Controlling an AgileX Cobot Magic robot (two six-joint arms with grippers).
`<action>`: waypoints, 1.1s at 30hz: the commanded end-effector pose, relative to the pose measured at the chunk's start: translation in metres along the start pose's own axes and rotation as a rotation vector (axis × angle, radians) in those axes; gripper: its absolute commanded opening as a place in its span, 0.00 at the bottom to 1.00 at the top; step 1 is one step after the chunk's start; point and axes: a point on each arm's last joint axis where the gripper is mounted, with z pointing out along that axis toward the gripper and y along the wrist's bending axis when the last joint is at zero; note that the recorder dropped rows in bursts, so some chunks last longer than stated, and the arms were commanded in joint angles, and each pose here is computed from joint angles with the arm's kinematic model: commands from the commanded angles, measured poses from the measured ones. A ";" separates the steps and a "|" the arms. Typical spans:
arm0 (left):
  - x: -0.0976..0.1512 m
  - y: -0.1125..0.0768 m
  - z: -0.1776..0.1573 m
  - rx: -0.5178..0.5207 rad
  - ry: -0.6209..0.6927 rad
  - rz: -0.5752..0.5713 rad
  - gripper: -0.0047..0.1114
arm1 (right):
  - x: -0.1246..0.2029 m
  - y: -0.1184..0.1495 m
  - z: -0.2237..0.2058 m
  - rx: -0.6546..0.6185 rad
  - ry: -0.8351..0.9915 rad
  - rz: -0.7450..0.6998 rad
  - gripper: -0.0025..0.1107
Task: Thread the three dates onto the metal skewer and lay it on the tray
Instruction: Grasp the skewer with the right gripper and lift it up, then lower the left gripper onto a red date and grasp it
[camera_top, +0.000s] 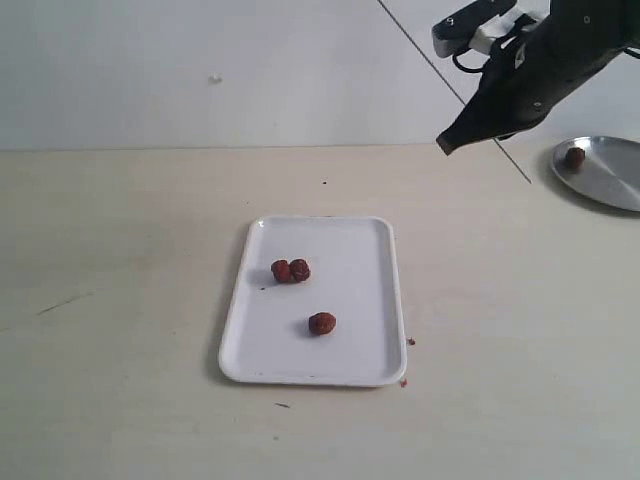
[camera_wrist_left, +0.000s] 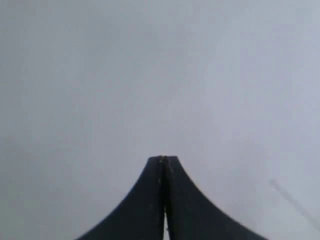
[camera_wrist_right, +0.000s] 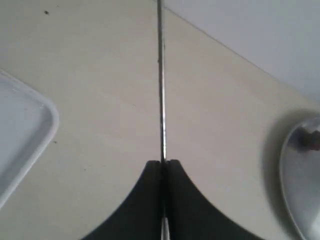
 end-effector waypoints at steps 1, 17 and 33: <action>-0.022 -0.009 0.001 0.079 -0.146 -0.093 0.04 | -0.006 0.003 -0.001 -0.045 -0.069 -0.011 0.02; 0.020 -0.003 0.230 -0.087 0.778 0.300 0.05 | -0.001 0.005 -0.001 -0.063 -0.013 -0.018 0.02; 0.262 -0.150 0.307 0.855 1.666 0.689 0.60 | -0.003 0.004 -0.001 -0.057 -0.033 -0.017 0.02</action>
